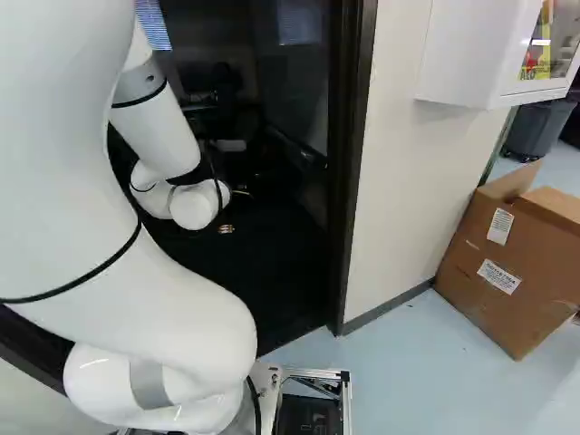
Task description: Open the door and move inside
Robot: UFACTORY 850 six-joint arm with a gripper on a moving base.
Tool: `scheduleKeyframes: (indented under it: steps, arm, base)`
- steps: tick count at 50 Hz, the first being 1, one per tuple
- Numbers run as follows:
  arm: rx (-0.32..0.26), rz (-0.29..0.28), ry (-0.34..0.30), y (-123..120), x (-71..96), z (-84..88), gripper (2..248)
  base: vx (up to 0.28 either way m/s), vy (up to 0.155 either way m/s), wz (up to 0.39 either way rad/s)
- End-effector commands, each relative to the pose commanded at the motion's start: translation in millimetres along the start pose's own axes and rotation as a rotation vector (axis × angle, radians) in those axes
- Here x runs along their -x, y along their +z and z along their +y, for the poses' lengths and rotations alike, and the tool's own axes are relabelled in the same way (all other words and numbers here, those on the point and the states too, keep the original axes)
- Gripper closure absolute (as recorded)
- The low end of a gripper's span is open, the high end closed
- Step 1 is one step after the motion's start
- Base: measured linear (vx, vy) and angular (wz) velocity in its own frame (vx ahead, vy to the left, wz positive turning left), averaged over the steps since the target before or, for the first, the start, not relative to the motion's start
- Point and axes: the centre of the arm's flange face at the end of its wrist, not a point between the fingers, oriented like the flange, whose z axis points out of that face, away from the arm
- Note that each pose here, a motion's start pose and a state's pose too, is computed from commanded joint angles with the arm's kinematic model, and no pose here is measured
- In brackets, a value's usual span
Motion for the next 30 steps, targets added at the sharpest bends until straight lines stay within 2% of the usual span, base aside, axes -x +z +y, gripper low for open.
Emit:
scheduleKeyframes:
  steps: [9, 30]
  arm:
    - [0.022, 0.001, 0.006, 1.5, -0.9, 8.2, 3]
    - [0.024, 0.001, 0.007, 1.7, -1.1, 9.3, 3]
  base:
    - [0.000, 0.000, 0.000]
    - [0.000, 0.000, 0.000]
